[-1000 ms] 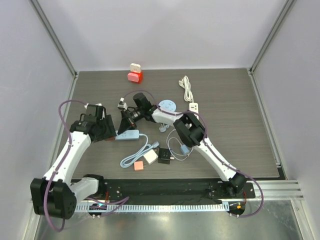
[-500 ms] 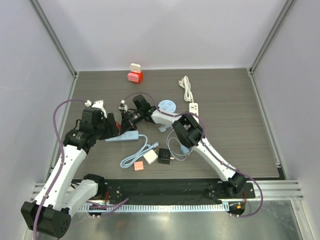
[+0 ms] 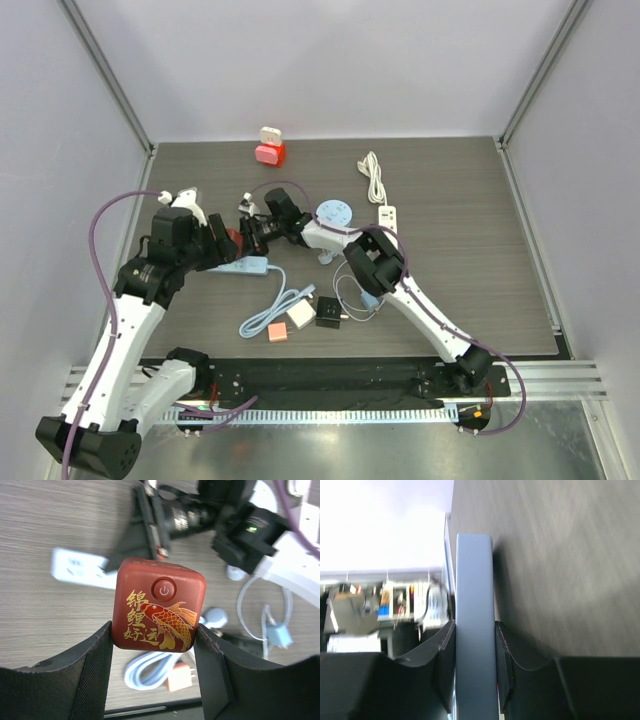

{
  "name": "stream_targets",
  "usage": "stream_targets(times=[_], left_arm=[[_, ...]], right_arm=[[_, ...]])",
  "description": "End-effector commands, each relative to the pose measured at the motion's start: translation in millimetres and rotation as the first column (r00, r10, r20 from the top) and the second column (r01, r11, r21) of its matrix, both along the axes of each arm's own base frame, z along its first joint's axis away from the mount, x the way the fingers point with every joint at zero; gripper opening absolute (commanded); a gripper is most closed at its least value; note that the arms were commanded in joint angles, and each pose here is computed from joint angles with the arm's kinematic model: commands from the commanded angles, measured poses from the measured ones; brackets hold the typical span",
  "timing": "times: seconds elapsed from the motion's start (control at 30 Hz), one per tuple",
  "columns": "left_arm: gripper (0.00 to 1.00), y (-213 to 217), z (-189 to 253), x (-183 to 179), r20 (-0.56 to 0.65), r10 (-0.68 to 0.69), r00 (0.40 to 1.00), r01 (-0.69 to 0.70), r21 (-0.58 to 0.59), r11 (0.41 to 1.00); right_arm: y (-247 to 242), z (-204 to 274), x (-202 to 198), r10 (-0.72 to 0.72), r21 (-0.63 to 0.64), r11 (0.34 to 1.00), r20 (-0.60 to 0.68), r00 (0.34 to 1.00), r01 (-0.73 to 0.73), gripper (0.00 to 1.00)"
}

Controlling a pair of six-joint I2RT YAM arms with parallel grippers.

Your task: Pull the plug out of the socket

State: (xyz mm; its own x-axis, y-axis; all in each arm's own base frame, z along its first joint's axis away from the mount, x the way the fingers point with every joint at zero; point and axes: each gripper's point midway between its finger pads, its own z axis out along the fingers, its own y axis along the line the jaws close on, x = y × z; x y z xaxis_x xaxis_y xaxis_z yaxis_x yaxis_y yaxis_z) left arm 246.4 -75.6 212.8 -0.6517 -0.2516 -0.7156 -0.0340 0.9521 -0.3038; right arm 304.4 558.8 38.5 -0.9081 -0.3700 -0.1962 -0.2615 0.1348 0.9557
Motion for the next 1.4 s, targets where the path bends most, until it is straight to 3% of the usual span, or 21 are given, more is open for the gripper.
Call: stream_targets(times=[0.0, 0.03, 0.13, 0.27, 0.43, 0.5, 0.6, 0.87, 0.9, 1.1, 1.2, 1.23, 1.27, 1.37], left_arm=[[0.0, -21, 26, -4, 0.059, -0.041, 0.997, 0.048, -0.129, 0.99], [0.0, -27, 26, -7, 0.051, -0.07, 0.996, 0.077, -0.157, 0.985], [0.0, -43, 18, -18, 0.01, -0.144, 0.99, 0.142, -0.226, 0.964], [0.0, -59, 12, -28, -0.001, -0.209, 0.978, 0.199, -0.304, 0.932], [0.0, -81, 1, -36, -0.022, -0.272, 0.962, 0.238, -0.417, 0.877], [0.0, -92, -6, -39, -0.021, -0.297, 0.955, 0.26, -0.427, 0.866], [0.0, -103, -15, -39, -0.021, -0.306, 0.952, 0.269, -0.424, 0.865], [0.0, -136, -41, -28, -0.043, -0.324, 0.945, 0.264, -0.481, 0.836], [0.0, -140, -43, -27, -0.047, -0.324, 0.945, 0.263, -0.482, 0.836], [0.0, -158, -65, -11, -0.074, -0.315, 0.946, 0.242, -0.483, 0.842], [0.0, -168, -75, -4, -0.088, -0.318, 0.944, 0.235, -0.499, 0.834], [0.0, -171, -80, -2, -0.1, -0.318, 0.943, 0.228, -0.501, 0.835], [0.0, -175, -79, 1, -0.089, -0.322, 0.943, 0.235, -0.508, 0.829], [0.0, -184, -89, 7, -0.111, -0.329, 0.938, 0.226, -0.524, 0.821]], right_arm=[[27, -10, 38, -0.217, 0.033, 0.976, 0.063, 0.974, 0.215, 0.02], [32, -1, 46, -0.242, 0.055, 0.97, 0.077, 0.967, 0.239, 0.03], [41, 9, 59, -0.297, 0.079, 0.953, 0.074, 0.952, 0.291, 0.2], [41, 17, 69, -0.332, 0.059, 0.943, 0.081, 0.94, 0.328, 0.29], [23, 42, 77, -0.34, 0.039, 0.94, 0.089, 0.936, 0.338, 0.56], [15, 50, 80, -0.34, 0.019, 0.94, 0.107, 0.934, 0.34, 0.65], [2, 71, 88, -0.335, 0.013, 0.941, 0.158, 0.929, 0.337, 0.72], [-41, 151, 113, -0.414, 0.059, 0.908, 0.274, 0.868, 0.415, 0.77], [-58, 176, 125, -0.45, 0.084, 0.891, 0.299, 0.842, 0.447, 0.77], [-149, 197, 154, -0.551, 0.013, 0.794, 0.437, 0.711, 0.608, 0.78], [-199, 200, 146, -0.558, -0.042, 0.751, 0.493, 0.667, 0.659, 0.78], [-213, 179, 137, -0.546, -0.095, 0.742, 0.486, 0.682, 0.663, 0.78], [-227, 200, 129, -0.559, -0.063, 0.734, 0.51, 0.654, 0.676, 0.78], [-255, 187, 103, -0.541, -0.104, 0.717, 0.539, 0.645, 0.689, 0.79]])
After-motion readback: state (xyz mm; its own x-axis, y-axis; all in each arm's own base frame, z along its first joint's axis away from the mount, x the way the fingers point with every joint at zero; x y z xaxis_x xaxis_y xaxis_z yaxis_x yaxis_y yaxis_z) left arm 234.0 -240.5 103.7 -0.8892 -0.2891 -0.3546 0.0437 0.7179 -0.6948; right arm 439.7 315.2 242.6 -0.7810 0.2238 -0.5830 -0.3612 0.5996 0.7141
